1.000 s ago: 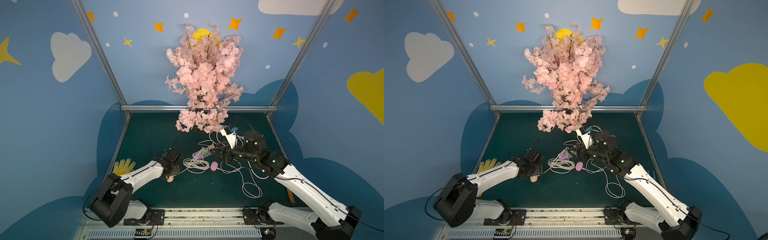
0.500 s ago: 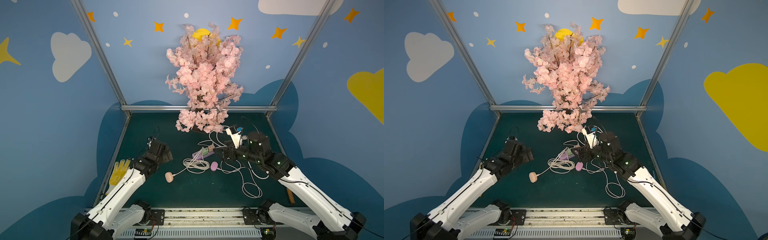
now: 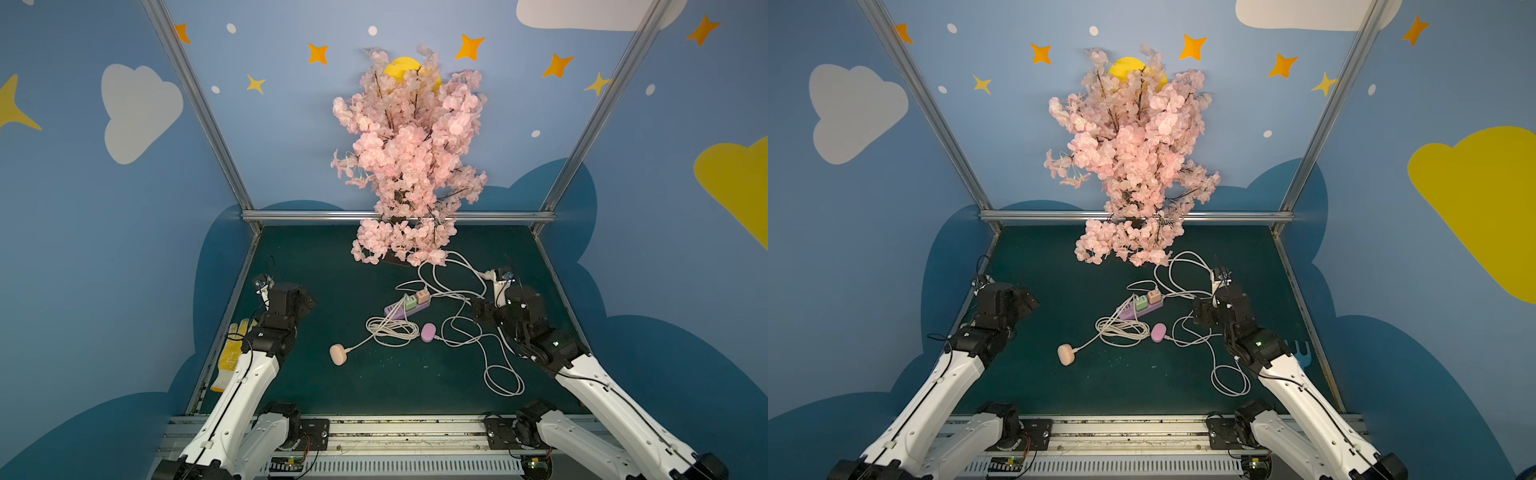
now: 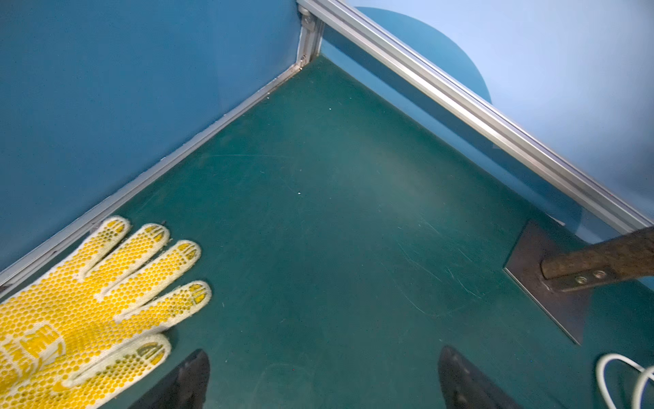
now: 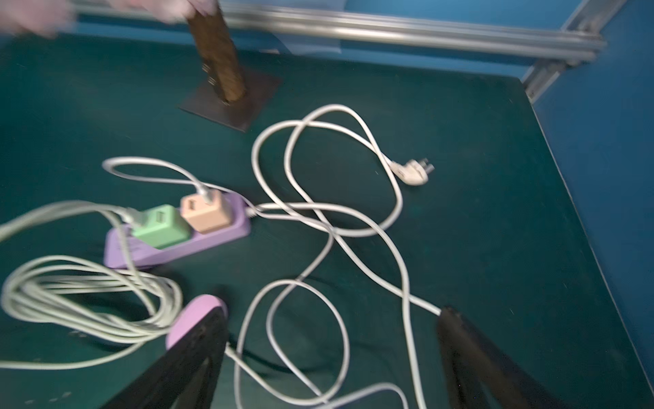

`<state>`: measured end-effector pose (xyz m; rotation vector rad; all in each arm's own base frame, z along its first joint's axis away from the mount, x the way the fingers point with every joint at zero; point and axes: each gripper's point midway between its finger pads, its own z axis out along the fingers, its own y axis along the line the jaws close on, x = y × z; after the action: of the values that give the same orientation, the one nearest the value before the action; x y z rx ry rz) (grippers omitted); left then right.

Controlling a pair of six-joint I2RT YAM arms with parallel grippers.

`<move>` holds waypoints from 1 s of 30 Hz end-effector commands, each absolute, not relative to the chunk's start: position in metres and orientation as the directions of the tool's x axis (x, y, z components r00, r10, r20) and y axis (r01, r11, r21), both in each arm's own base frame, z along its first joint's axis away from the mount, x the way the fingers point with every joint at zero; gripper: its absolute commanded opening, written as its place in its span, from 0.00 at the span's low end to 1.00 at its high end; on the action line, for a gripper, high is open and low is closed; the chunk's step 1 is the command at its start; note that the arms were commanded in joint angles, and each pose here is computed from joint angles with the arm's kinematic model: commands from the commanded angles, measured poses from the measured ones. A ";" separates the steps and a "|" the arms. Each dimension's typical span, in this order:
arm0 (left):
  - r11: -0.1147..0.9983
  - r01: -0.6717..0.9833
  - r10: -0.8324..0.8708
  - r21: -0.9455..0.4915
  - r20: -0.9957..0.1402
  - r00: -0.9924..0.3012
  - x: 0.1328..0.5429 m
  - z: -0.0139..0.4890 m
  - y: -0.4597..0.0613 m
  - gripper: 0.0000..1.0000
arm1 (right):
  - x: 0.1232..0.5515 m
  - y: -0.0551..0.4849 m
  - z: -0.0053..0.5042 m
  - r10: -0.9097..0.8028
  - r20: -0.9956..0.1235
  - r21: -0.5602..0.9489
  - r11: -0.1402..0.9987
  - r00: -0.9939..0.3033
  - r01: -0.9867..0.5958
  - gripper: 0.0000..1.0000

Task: Charge the bluetooth headset
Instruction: Reset both arms

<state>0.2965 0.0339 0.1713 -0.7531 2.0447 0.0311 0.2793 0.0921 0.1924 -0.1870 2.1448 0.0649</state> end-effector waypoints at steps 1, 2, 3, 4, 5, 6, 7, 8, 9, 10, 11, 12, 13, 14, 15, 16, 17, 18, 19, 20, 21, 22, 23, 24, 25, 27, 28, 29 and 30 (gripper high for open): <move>0.849 -0.468 -0.429 -0.244 -0.836 -0.341 0.304 0.174 0.036 1.00 | 0.284 0.071 0.193 -0.022 -0.873 0.013 0.998 -0.488 -0.067 0.92; 0.867 -0.429 -0.412 -0.253 -0.848 -0.333 0.307 0.174 0.032 1.00 | 0.283 0.066 0.188 -0.002 -0.866 0.030 0.998 -0.500 -0.056 0.92; 0.883 -0.390 -0.399 -0.262 -0.856 -0.328 0.309 0.174 0.026 1.00 | 0.283 0.063 0.186 0.012 -0.863 0.040 0.998 -0.505 -0.045 0.92; 0.888 -0.367 -0.399 -0.278 -0.862 -0.312 0.309 0.176 0.024 1.00 | 0.282 0.058 0.184 0.025 -0.859 0.046 0.999 -0.511 -0.028 0.92; 0.886 -0.361 -0.405 -0.291 -0.864 -0.298 0.308 0.177 0.023 1.00 | 0.282 0.055 0.184 0.042 -0.859 0.056 0.998 -0.510 -0.013 0.92; 0.886 -0.353 -0.410 -0.302 -0.865 -0.289 0.307 0.179 0.022 1.00 | 0.282 0.052 0.184 0.058 -0.860 0.067 0.998 -0.507 0.000 0.92; 0.890 -0.337 -0.409 -0.308 -0.867 -0.286 0.306 0.182 0.020 1.00 | 0.282 0.050 0.185 0.074 -0.861 0.079 0.997 -0.503 0.011 0.92; 0.896 -0.320 -0.402 -0.309 -0.870 -0.286 0.305 0.184 0.018 1.00 | 0.282 0.049 0.184 0.087 -0.862 0.088 0.996 -0.499 0.021 0.92; 0.899 -0.311 -0.398 -0.309 -0.872 -0.284 0.304 0.185 0.017 1.00 | 0.282 0.046 0.181 0.105 -0.860 0.096 0.994 -0.500 0.042 0.92; 0.897 -0.316 -0.400 -0.310 -0.873 -0.279 0.303 0.184 0.018 1.00 | 0.281 0.042 0.176 0.125 -0.857 0.100 0.992 -0.500 0.076 0.92; 0.895 -0.323 -0.400 -0.308 -0.874 -0.277 0.301 0.182 0.019 1.00 | 0.281 0.039 0.170 0.126 -0.856 0.091 0.991 -0.502 0.094 0.92; 0.898 -0.325 -0.392 -0.298 -0.876 -0.280 0.301 0.177 0.020 1.00 | 0.282 0.039 0.166 0.105 -0.860 0.075 0.994 -0.500 0.079 0.92; 0.908 -0.312 -0.369 -0.279 -0.886 -0.282 0.302 0.173 0.020 1.00 | 0.283 0.044 0.162 0.058 -0.863 0.050 0.998 -0.502 0.031 0.92; 0.928 -0.281 -0.326 -0.246 -0.900 -0.290 0.304 0.168 0.017 1.00 | 0.284 0.050 0.158 0.014 -0.869 0.029 0.999 -0.495 -0.021 0.92; 0.939 -0.263 -0.296 -0.220 -0.908 -0.297 0.305 0.163 0.015 1.00 | 0.285 0.053 0.156 -0.006 -0.874 0.019 0.999 -0.486 -0.047 0.93; 0.945 -0.262 -0.277 -0.198 -0.908 -0.314 0.306 0.154 0.016 1.00 | 0.287 0.054 0.151 -0.022 -0.879 0.004 0.998 -0.476 -0.055 0.92; 0.946 -0.267 -0.268 -0.183 -0.905 -0.329 0.307 0.149 0.016 1.00 | 0.289 0.053 0.147 -0.034 -0.883 -0.008 0.998 -0.468 -0.058 0.92; 0.941 -0.295 -0.272 -0.168 -0.892 -0.361 0.307 0.146 0.020 1.00 | 0.290 0.051 0.146 -0.035 -0.880 -0.013 0.999 -0.474 -0.050 0.92; 0.952 -0.275 -0.240 -0.136 -0.887 -0.393 0.310 0.146 0.018 1.00 | 0.292 0.051 0.147 -0.039 -0.872 -0.017 0.999 -0.488 -0.050 0.92; 0.961 -0.254 -0.210 -0.109 -0.885 -0.415 0.312 0.145 0.015 1.00 | 0.295 0.051 0.146 -0.050 -0.870 -0.029 0.998 -0.491 -0.050 0.92; 0.969 -0.234 -0.173 -0.076 -0.886 -0.430 0.315 0.142 0.014 1.00 | 0.299 0.052 0.144 -0.070 -0.866 -0.048 0.997 -0.496 -0.057 0.92; 0.968 -0.244 -0.157 -0.053 -0.888 -0.431 0.316 0.136 0.017 1.00 | 0.302 0.052 0.142 -0.091 -0.861 -0.069 0.996 -0.500 -0.062 0.93; 0.961 -0.274 -0.165 -0.049 -0.892 -0.420 0.316 0.132 0.023 1.00 | 0.306 0.050 0.139 -0.103 -0.857 -0.089 0.995 -0.505 -0.051 0.92; 0.952 -0.305 -0.174 -0.041 -0.889 -0.423 0.312 0.119 0.028 1.00 | 0.310 0.045 0.134 -0.106 -0.849 -0.109 0.994 -0.518 -0.025 0.92; 0.940 -0.339 -0.190 -0.047 -0.895 -0.403 0.309 0.110 0.034 1.00 | 0.314 0.040 0.128 -0.094 -0.845 -0.115 0.993 -0.527 0.008 0.92; 0.924 -0.379 -0.192 -0.048 -0.915 -0.354 0.308 0.111 0.041 1.00 | 0.321 0.037 0.116 -0.088 -0.840 -0.118 0.993 -0.535 0.022 0.92; 0.938 -0.345 -0.159 -0.022 -0.913 -0.375 0.309 0.114 0.038 1.00 | 0.325 0.034 0.109 -0.094 -0.838 -0.130 0.991 -0.538 0.028 0.92; 0.952 -0.307 -0.130 -0.010 -0.918 -0.375 0.310 0.116 0.033 1.00 | 0.328 0.032 0.104 -0.099 -0.836 -0.141 0.989 -0.539 0.038 0.92; 0.956 -0.293 -0.114 -0.004 -0.926 -0.359 0.311 0.117 0.032 1.00 | 0.334 0.030 0.103 -0.111 -0.840 -0.155 0.987 -0.532 0.038 0.92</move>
<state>0.2977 0.0308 0.0866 -0.3474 2.0686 0.1763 0.3157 0.0365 0.0922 -0.0668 2.2126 -0.1448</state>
